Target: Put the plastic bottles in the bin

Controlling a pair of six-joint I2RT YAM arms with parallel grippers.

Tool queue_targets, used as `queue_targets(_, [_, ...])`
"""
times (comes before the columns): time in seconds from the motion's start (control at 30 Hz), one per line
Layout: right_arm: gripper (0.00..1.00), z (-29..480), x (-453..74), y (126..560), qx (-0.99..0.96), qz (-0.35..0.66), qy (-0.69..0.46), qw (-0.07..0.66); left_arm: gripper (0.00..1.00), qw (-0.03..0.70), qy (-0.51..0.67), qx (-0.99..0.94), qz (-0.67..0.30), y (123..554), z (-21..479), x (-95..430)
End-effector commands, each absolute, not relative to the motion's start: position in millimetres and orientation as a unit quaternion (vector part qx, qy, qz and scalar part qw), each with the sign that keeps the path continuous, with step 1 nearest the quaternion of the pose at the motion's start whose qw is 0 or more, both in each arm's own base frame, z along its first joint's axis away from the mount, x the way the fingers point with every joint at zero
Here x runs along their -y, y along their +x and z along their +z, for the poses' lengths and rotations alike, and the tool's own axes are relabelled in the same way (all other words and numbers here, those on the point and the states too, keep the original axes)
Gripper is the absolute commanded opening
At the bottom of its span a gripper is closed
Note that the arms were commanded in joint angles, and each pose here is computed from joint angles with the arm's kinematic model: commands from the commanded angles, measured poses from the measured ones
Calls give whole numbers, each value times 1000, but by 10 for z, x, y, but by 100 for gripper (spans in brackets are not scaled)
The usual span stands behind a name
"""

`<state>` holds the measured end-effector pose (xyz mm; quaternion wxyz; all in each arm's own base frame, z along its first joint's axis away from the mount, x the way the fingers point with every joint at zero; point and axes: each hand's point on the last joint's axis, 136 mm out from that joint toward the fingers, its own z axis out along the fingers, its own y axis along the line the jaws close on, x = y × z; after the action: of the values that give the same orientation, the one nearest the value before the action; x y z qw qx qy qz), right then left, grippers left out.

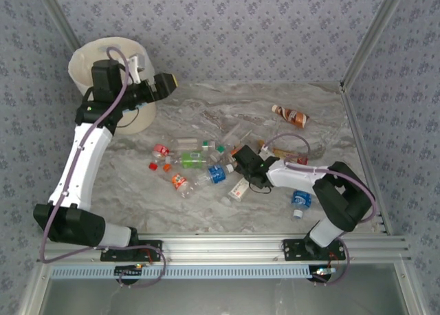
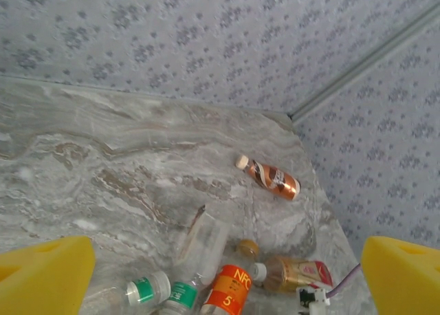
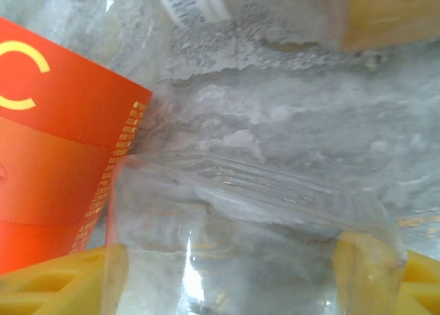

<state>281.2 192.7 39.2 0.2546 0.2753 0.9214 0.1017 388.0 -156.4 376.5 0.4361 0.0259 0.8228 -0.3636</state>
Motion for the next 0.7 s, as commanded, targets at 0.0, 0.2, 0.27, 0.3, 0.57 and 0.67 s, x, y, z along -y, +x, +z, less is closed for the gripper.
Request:
queue_targets(0.0, [56,556,-1779,2849,-907,94,281,299,99,446,62,-816,-361,3871,3791,1655])
queue_targets(0.2, [50,1014,-1989,2972,-891,165,192,377,99,424,122,-806,-394,3729,3726,1996])
queue_targets(0.27, [49,1218,-2030,3025,-880,186,175,401,100,416,147,-803,-401,3642,3683,2156])
queue_targets(0.3, [48,1355,-2060,3063,-871,201,167,415,99,409,161,-803,-404,3584,3641,2245])
queue_targets(0.57, [49,2422,-2135,3348,-782,340,156,499,99,355,245,-805,-407,3138,3243,2705])
queue_targets(0.67, [48,2771,-2176,3439,-751,384,147,516,99,328,251,-804,-428,3011,3083,2824])
